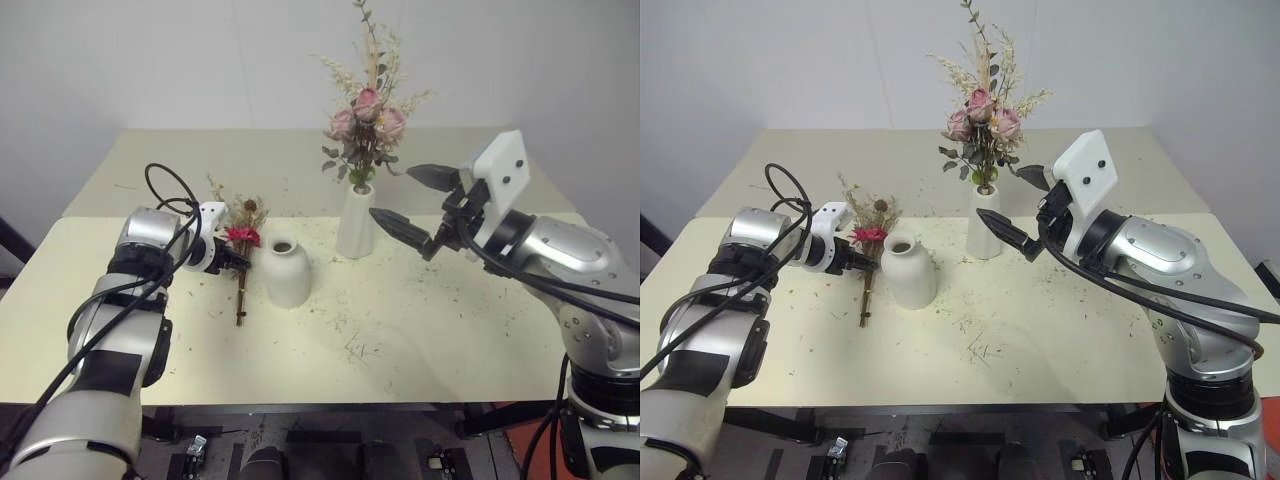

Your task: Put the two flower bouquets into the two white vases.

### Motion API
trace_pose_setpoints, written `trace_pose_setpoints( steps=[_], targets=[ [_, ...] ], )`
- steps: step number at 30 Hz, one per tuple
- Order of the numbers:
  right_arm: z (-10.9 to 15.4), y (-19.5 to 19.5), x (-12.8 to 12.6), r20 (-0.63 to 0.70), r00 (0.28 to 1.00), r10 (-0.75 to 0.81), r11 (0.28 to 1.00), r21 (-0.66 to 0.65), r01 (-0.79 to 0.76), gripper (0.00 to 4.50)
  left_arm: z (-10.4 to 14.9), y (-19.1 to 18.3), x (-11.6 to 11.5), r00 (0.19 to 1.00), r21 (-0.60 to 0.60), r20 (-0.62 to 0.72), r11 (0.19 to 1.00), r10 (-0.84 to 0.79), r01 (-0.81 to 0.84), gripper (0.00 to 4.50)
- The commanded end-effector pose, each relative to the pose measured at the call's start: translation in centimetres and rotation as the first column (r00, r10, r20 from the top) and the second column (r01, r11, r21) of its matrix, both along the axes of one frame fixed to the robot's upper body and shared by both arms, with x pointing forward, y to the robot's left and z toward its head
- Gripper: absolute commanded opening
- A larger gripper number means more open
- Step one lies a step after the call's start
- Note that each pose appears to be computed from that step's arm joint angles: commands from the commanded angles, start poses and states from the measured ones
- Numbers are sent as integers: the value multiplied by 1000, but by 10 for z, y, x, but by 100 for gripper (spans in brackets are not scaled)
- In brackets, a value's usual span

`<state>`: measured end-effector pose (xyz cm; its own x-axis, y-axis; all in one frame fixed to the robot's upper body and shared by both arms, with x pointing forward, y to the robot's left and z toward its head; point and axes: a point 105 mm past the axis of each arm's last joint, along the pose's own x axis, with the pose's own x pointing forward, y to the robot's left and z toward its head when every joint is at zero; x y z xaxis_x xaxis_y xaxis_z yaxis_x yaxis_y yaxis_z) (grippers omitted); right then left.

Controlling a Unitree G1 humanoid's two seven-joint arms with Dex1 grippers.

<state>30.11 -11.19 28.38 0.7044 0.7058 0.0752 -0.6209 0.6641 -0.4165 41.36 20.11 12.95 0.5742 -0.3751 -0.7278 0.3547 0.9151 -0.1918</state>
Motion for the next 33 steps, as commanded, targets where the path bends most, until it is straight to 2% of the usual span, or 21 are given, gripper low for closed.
trace_pose_setpoints(
  steps=[1, 6, 8, 9, 11, 14, 15, 17, 19, 20, 22, 24, 27, 29, 30, 33],
  targets=[
    [11, -4, -3, 56, 998, -29, 1000, -4, 30, 450, 12, -6, 5, 999, -30, 32, 999, -16, 17, 164],
    [10, -6, -1, 55, 998, -41, 999, -7, 41, 450, 21, -6, 9, 998, -19, 69, 1000, -6, 7, 2],
    [9, -5, 0, 56, 998, -43, 999, -8, 44, 450, 39, -1, 19, 980, -40, 195, 999, 40, -33, 2],
    [9, -6, 0, 59, 997, -45, 999, -13, 46, 450, 57, 3, 26, 951, -76, 295, 995, 90, -70, 2],
    [9, -6, -1, 75, 996, -49, 998, -23, 51, 450, 94, 15, 37, 844, -177, 496, 975, 204, -132, 2],
    [11, -6, -1, 86, 995, -50, 999, -11, 51, 450, 149, 30, 29, 712, -350, 623, 929, 325, -118, 2],
    [12, -7, -2, 92, 995, -50, 999, -9, 51, 450, 170, 32, 23, 634, -400, 688, 914, 353, -75, 2],
    [14, -7, -3, 101, 994, -41, 999, 5, 41, 450, 195, 33, 10, 545, -445, 749, 895, 376, -6, 2],
    [17, -6, -7, 90, 996, -7, 999, 33, 5, 450, 222, 23, -14, 410, -452, 845, 869, 344, 202, 2],
    [18, -6, -10, 83, 996, 18, 999, 48, -22, 450, 230, 18, -26, 376, -439, 868, 854, 323, 280, 2],
    [20, -4, -24, 79, 990, 117, 991, 61, -121, 450, 247, 5, -65, 240, -355, 934, 774, 266, 524, 2],
    [18, -4, -33, 69, 983, 168, 984, 50, -172, 450, 248, 0, -89, 172, -285, 958, 693, 229, 662, 2],
    [3, -1, -48, 24, 965, 262, 964, -51, -260, 450, 235, -10, -104, 181, -217, 976, 577, 121, 787, 2],
    [-14, 1, -53, -20, 960, 280, 946, -162, -280, 450, 229, -11, -106, 224, -247, 969, 458, 105, 854, 2],
    [-18, 1, -53, -31, 959, 281, 941, -189, -282, 450, 228, -11, -106, 234, -256, 967, 424, 103, 869, 2],
    [-30, 0, -47, -41, 973, 228, 948, -220, -231, 450, 217, -17, -87, 315, -323, 945, 374, 83, 869, 2]
  ],
)
